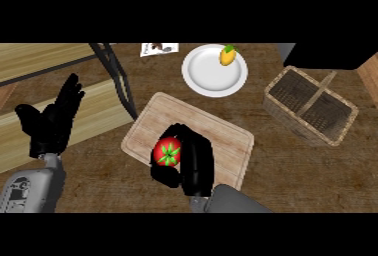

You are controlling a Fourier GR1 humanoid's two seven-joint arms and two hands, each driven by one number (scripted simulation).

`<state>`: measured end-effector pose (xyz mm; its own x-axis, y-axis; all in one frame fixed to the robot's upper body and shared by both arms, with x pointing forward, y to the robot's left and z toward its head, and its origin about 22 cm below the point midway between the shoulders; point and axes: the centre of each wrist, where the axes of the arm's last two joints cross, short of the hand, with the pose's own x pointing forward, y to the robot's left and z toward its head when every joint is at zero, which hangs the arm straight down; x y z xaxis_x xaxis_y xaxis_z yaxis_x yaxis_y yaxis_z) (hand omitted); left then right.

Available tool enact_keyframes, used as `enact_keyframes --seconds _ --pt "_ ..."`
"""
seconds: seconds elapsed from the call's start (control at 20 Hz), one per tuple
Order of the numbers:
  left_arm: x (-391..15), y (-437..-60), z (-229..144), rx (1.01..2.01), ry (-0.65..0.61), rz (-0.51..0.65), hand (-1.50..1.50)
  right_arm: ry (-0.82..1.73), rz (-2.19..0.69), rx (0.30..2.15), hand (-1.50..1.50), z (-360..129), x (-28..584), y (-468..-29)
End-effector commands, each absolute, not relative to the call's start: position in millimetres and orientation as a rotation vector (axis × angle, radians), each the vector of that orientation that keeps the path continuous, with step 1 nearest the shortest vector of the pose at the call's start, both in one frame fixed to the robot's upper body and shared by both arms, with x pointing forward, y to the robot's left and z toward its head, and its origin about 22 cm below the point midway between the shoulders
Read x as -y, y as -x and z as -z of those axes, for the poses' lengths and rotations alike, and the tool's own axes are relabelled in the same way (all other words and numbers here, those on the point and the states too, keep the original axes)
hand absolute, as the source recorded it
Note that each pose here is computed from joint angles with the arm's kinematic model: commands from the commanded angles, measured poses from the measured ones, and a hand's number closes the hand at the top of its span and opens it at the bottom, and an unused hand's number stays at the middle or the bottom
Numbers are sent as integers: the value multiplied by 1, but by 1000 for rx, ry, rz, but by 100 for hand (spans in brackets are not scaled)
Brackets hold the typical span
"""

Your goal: Pick the tomato from the cutting board and place it in the basket

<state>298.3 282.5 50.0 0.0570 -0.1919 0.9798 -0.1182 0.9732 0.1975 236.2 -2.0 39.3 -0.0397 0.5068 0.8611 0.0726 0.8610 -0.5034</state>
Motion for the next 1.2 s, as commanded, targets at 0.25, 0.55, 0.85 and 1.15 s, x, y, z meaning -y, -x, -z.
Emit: enact_keyframes --seconds 0.25,0.55,0.85,1.15 --pt "-281 -285 -27 1497 -299 34 0 587 -202 1678 150 -135 -28 -265" --pt "-296 -293 -44 1507 -304 19 0 651 -102 1651 150 -194 -26 -272" --pt "-298 -291 -44 1498 -296 19 0 703 42 1661 150 -254 -16 -306" --pt "-295 -296 -42 1507 -300 21 0 850 85 1591 150 -274 5 -350"
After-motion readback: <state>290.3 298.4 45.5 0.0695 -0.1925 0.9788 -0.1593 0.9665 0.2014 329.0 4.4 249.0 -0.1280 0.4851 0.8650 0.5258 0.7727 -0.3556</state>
